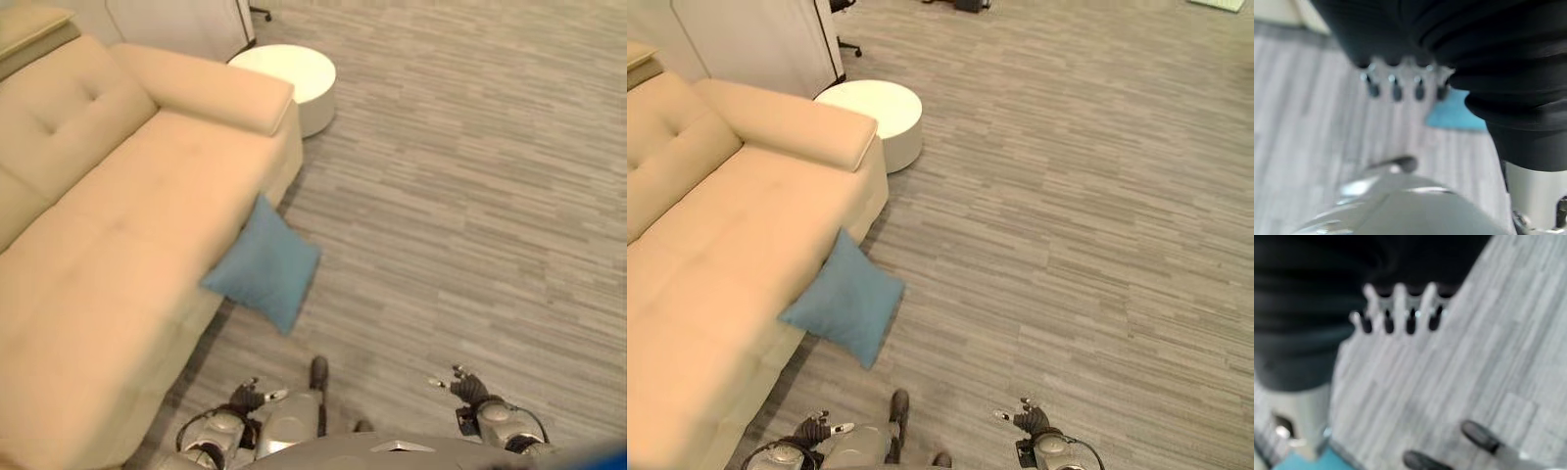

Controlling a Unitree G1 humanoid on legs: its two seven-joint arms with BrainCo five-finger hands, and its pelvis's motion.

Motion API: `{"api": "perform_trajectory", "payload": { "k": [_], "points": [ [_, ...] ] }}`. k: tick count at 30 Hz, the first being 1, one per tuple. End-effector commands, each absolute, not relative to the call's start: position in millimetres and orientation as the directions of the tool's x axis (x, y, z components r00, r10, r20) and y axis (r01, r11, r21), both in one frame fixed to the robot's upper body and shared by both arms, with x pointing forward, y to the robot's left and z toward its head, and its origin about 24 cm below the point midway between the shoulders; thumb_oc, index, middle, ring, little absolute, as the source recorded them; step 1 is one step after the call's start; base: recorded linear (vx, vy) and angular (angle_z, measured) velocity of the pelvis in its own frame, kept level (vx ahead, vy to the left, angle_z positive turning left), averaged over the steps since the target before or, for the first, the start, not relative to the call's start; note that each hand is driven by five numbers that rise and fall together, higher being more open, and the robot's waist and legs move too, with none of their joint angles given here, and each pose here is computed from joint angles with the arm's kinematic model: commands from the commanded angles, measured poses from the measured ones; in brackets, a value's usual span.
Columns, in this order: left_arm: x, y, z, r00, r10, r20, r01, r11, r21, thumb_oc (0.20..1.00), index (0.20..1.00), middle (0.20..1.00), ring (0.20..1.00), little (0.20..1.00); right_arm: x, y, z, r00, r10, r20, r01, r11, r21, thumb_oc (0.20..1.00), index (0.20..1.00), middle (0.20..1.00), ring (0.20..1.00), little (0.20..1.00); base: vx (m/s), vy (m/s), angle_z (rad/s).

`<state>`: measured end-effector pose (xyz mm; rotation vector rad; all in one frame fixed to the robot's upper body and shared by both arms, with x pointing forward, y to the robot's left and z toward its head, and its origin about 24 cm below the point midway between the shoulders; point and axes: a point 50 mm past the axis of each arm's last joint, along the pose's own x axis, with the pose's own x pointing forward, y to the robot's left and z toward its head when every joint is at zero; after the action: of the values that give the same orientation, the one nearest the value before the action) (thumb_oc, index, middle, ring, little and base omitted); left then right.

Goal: Pick up all the scattered cushions and arrange them neatly on the sofa.

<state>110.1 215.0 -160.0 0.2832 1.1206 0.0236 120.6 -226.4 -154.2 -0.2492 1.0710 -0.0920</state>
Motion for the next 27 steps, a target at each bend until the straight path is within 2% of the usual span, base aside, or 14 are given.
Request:
{"api": "perform_trajectory", "payload": {
  "k": [1, 12, 17, 27],
  "points": [
    [122.4, 205.4, -158.3, 0.467, 0.113, -0.877, 0.182, 0.958, 0.22, 1.0, 1.0, 1.0, 1.0, 1.0, 151.1, -222.4, -141.9, 0.591, -0.164, -0.79, -0.034, 0.973, -0.227, 1.0, 1.0, 1.0, 1.0, 1.0, 0.21, 0.112, 0.02],
    [135.0, 206.7, -154.4, 0.494, 0.116, -0.862, 0.206, 0.947, 0.245, 1.0, 1.0, 1.0, 1.0, 1.0, 162.0, -219.3, -137.9, 0.617, -0.147, -0.773, -0.035, 0.977, -0.213, 1.0, 1.0, 1.0, 1.0, 1.0, 0.23, -0.042, 0.43],
    [125.7, 208.0, -157.5, 0.466, 0.122, -0.876, 0.207, 0.948, 0.242, 1.0, 1.0, 1.0, 1.0, 1.0, 155.4, -221.6, -140.4, 0.599, -0.149, -0.787, -0.061, 0.971, -0.23, 1.0, 1.0, 1.0, 1.0, 1.0, 0.24, -0.172, 0.61],
    [140.0, 203.2, -153.4, 0.499, 0.101, -0.86, 0.232, 0.941, 0.246, 1.0, 1.0, 1.0, 1.0, 1.0, 147.5, -228.5, -141.3, 0.59, -0.171, -0.789, -0.051, 0.968, -0.248, 1.0, 1.0, 1.0, 1.0, 1.0, 0.06, -0.147, 0.65]
  ]
}}
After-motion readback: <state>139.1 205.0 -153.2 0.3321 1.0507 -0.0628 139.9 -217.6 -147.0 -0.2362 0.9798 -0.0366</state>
